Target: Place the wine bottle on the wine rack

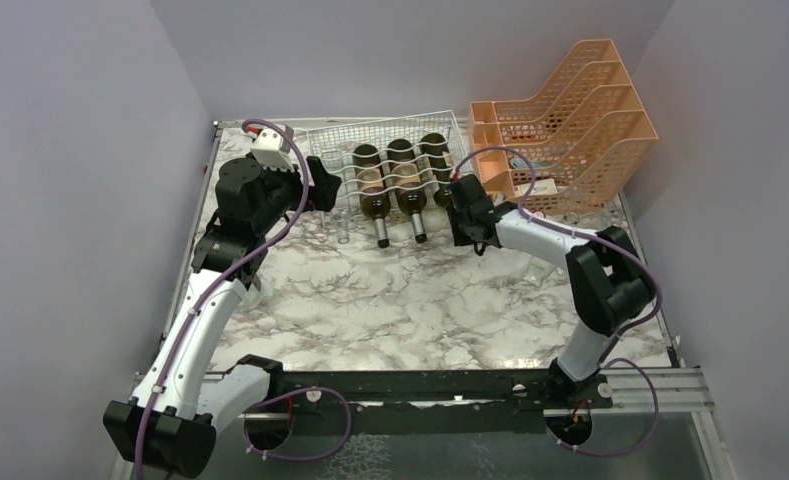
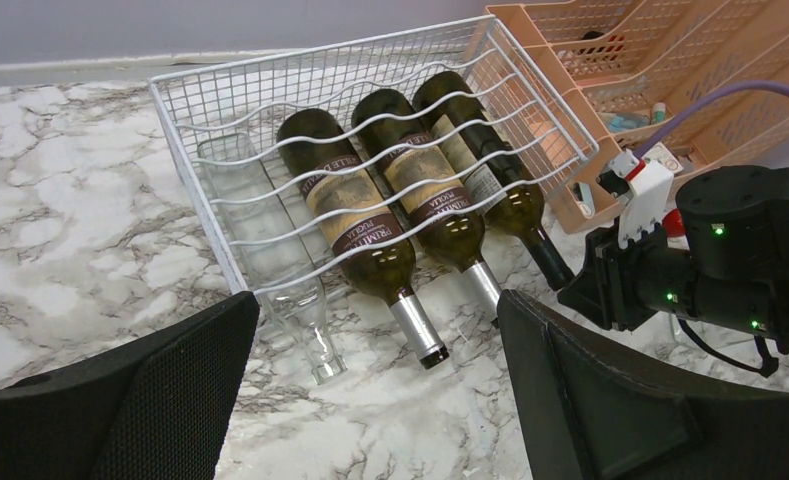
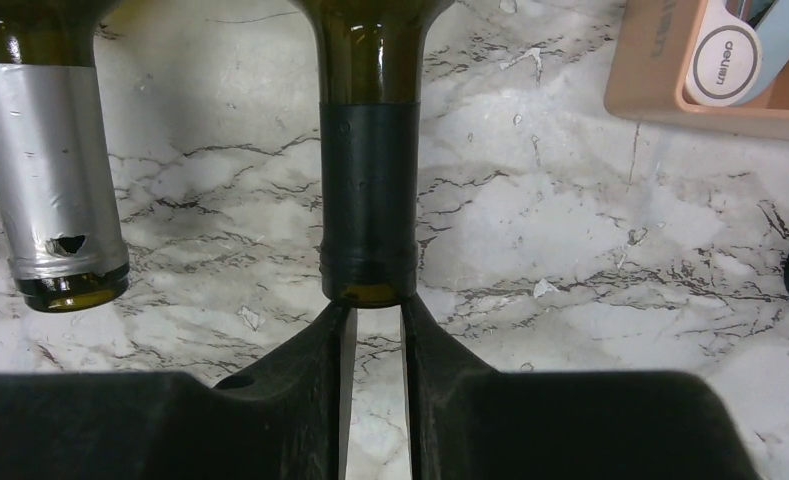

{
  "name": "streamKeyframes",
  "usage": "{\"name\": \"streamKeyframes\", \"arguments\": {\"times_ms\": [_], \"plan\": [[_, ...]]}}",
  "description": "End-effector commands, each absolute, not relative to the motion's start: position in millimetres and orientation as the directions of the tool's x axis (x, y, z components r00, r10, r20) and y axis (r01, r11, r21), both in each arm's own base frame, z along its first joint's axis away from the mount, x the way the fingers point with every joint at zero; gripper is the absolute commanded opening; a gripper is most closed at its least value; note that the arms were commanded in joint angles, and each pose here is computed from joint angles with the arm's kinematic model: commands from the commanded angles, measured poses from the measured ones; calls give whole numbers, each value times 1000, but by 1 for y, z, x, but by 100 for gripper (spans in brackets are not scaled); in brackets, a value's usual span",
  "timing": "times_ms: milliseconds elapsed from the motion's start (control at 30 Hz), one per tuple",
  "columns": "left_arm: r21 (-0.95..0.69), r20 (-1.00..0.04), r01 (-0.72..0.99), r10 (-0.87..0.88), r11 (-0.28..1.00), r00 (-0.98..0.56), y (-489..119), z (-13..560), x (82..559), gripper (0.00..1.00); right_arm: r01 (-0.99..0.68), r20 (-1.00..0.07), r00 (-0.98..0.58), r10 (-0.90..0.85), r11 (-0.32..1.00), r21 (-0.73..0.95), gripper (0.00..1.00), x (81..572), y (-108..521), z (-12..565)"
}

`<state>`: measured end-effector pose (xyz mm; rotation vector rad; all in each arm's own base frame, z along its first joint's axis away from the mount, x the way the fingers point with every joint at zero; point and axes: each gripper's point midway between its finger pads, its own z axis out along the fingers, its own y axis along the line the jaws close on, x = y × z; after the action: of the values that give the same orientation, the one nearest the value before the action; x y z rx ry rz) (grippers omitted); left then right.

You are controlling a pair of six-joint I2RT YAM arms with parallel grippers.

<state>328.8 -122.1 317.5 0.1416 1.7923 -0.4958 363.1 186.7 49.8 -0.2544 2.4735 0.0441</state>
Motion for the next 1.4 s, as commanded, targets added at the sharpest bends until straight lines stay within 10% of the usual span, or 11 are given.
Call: {"name": "streamKeyframes", "arguments": {"times_ms": [0, 433, 800, 1367], "plan": [[-259, -951, 370, -169, 892, -260, -124, 328, 327, 96, -197, -669, -730, -138, 980, 13, 25, 385, 200, 66], [-258, -955, 397, -169, 881, -245, -127, 337, 321, 96, -119, -769, -638, -37, 992, 52, 45, 345, 163, 158], [-264, -956, 430, -176, 863, -235, -133, 345, 319, 96, 291, -946, -316, 72, 957, -24, 70, 317, 56, 279], [-291, -948, 452, -191, 843, -255, -140, 344, 320, 96, 558, -946, -302, 114, 826, -78, 78, 278, 0, 259]]}}
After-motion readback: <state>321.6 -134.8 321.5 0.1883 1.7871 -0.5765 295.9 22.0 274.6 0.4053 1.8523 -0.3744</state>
